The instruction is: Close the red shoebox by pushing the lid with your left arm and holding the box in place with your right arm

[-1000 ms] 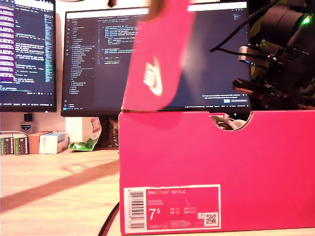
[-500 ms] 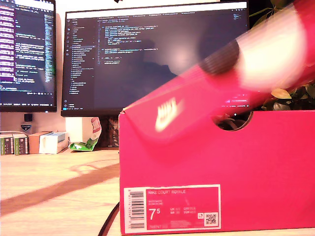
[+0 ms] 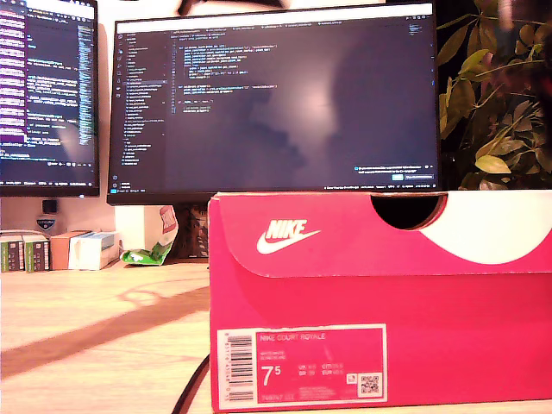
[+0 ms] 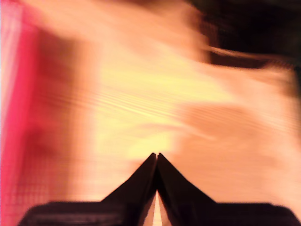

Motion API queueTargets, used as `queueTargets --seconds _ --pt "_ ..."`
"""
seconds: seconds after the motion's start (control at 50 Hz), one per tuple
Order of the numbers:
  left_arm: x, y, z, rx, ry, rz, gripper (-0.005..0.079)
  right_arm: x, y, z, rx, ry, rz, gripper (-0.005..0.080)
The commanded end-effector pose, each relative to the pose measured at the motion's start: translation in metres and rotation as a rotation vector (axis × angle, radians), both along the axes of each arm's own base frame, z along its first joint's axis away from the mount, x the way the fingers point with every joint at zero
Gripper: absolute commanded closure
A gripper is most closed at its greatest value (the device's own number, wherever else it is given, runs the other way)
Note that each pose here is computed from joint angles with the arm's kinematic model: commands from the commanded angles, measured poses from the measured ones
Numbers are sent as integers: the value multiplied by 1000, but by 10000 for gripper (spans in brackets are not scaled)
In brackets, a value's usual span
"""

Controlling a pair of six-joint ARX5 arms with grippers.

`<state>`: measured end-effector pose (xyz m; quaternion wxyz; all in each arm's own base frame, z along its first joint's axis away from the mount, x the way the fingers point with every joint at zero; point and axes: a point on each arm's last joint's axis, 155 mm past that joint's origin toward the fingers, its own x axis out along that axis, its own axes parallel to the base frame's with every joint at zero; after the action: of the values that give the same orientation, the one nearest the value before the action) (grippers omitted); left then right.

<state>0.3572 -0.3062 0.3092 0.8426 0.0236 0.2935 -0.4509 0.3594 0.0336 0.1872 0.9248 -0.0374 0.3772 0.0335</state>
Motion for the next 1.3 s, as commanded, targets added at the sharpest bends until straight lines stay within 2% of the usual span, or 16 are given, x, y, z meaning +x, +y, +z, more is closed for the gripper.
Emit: queueTargets --seconds 0.0,0.28,0.48,0.82,1.04,1.28 --pt "-8 15 31 -3 -93 29 762 0 5 22 38 -76 6 765" --pt "-4 59 58 88 -224 201 762 -16 2 102 84 -342 -5 764" --pt "-1 85 47 171 -224 284 762 -36 -12 132 67 -436 -50 765" --pt "-15 114 23 170 -236 369 762 -76 -34 151 32 -523 -97 764" --pt "-28 138 13 134 -280 432 762 -99 -36 141 35 -578 -100 764" --pt "-43 159 6 109 -340 494 762 -112 -35 120 43 -597 -93 764"
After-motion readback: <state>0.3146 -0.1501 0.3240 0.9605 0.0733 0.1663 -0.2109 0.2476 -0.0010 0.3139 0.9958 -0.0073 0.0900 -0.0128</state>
